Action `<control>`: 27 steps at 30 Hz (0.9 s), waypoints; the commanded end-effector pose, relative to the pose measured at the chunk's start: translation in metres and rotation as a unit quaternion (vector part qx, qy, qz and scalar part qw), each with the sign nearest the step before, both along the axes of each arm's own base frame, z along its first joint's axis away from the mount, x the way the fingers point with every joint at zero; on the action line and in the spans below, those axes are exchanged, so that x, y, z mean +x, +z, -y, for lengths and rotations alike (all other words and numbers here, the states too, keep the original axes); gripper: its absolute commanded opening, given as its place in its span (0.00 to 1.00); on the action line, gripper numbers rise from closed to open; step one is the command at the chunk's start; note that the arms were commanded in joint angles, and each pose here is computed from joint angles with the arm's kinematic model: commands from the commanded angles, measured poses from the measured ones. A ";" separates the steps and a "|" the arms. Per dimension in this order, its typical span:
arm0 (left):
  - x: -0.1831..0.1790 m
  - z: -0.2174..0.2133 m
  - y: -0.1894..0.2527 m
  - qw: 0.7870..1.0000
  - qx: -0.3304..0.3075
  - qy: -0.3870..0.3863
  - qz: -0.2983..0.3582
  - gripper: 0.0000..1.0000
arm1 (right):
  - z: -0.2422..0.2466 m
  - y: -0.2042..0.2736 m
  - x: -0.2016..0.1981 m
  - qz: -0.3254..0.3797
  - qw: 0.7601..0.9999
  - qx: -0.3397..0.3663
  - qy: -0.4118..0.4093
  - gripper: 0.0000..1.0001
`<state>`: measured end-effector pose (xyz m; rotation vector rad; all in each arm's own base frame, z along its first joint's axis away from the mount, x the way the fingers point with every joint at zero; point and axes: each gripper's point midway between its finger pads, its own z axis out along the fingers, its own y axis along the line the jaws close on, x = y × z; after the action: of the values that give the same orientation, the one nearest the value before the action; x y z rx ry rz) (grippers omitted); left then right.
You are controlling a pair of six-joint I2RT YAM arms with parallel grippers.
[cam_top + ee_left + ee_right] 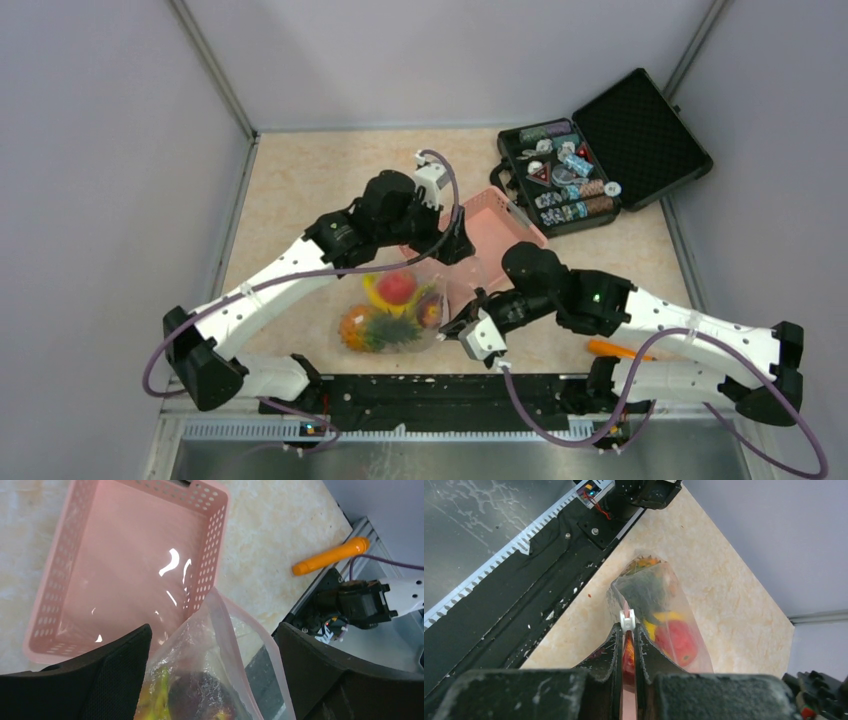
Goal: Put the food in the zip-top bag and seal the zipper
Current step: Adjust the zipper food storage bag at the center of the board.
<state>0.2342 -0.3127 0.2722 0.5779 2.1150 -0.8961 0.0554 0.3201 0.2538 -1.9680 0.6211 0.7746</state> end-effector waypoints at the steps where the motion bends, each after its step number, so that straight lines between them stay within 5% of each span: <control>1: -0.010 0.011 0.009 0.998 -0.003 -0.055 0.002 0.94 | -0.005 0.010 -0.004 0.020 0.999 0.021 0.018 0.00; 14: -0.016 0.020 -0.045 0.988 0.122 -0.090 -0.041 0.83 | -0.011 0.004 0.007 0.042 0.999 0.000 -0.015 0.00; 22: -0.012 0.011 -0.059 0.981 0.166 -0.076 -0.057 0.65 | -0.011 0.010 0.008 0.057 0.998 0.007 -0.020 0.00; 27: -0.009 0.006 -0.065 0.977 0.193 -0.073 -0.058 0.36 | -0.013 0.012 0.010 0.062 0.998 0.010 -0.026 0.00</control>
<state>0.2192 -0.3224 0.2004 0.8909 2.4038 -0.6667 0.0678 0.3254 0.2400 -2.0071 0.6565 0.6404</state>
